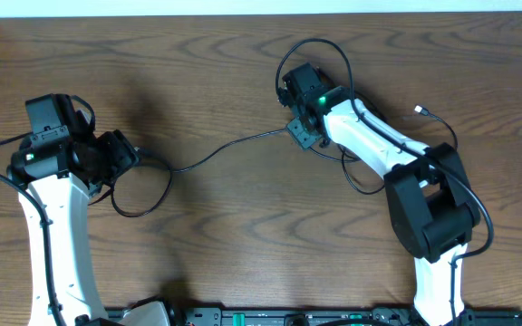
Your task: Untangle cables
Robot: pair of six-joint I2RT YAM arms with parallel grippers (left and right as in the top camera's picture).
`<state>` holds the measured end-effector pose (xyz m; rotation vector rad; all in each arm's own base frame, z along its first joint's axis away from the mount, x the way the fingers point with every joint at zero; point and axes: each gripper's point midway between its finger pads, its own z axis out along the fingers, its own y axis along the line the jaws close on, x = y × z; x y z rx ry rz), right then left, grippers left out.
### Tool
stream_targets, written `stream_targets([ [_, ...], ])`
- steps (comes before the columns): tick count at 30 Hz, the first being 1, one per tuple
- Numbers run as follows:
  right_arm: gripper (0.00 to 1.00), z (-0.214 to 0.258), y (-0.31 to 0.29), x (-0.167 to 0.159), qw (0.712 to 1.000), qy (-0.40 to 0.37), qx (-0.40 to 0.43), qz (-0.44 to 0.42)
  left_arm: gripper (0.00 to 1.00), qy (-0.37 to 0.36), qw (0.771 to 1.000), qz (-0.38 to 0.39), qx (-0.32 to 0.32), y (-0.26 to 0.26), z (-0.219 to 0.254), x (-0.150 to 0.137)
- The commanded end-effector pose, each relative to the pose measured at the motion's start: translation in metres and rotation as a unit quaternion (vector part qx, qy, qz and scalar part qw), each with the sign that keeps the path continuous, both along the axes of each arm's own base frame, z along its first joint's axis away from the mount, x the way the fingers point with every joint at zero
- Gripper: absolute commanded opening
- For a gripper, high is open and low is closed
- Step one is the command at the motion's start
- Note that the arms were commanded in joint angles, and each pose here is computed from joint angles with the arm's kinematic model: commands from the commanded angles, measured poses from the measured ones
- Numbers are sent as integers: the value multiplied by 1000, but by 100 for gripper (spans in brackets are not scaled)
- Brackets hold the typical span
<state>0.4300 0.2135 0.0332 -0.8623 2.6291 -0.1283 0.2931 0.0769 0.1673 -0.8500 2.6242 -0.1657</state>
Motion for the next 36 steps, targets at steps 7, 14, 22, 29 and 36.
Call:
stream_targets([
  [7, 71, 32, -34, 22, 992, -76, -88, -42, 71, 0, 1000, -5, 2, 0, 0, -2],
  [14, 74, 29, -36, 19, 993, -68, -83, -50, 71, 1, 1000, -5, 2, 0, -1, -2],
  [22, 72, 22, -36, 24, 997, -34, 1, -66, 71, 5, 1000, -7, 1, -1, -1, -4],
  [29, 73, 19, -43, 27, 996, -10, 42, -73, 71, 5, 1000, -7, 1, -1, -1, -4],
  [36, 73, 10, -37, 24, 994, 2, 69, -85, 71, 5, 1000, -7, 1, -1, -1, -4],
])
